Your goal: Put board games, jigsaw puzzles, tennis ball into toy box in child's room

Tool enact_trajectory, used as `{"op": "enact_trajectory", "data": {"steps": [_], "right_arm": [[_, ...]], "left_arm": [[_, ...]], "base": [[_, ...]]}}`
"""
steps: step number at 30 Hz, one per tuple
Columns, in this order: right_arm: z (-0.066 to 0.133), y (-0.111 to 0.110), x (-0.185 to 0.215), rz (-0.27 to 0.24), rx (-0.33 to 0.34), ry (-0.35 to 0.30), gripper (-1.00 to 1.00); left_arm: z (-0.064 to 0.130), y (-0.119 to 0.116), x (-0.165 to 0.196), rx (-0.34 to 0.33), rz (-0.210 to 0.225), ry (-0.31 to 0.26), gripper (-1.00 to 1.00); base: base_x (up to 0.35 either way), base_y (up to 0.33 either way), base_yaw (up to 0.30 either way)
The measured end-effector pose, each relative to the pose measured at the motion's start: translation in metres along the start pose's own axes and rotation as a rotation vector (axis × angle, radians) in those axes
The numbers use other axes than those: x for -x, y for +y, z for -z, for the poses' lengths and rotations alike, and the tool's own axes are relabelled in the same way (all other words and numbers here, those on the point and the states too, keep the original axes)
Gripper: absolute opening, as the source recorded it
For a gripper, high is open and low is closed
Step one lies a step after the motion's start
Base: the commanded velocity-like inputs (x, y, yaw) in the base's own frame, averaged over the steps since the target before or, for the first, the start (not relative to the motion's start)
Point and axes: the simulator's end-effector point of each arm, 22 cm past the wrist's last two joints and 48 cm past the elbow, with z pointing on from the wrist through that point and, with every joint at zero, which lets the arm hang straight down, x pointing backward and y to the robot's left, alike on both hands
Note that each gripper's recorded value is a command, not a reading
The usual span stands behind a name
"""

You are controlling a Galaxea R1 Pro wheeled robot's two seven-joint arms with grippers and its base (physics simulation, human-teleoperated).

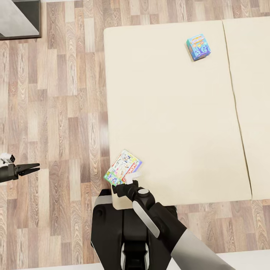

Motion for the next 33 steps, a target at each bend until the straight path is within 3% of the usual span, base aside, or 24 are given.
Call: {"op": "enact_trajectory", "data": {"steps": [33], "right_arm": [[0.0000,0.0005,-0.0002,0.001,0.001,0.000,1.00]], "left_arm": [[0.0000,0.0000,0.0000,0.000,0.000,0.000,1.00]], "base": [[0.000,0.038,0.000]]}}
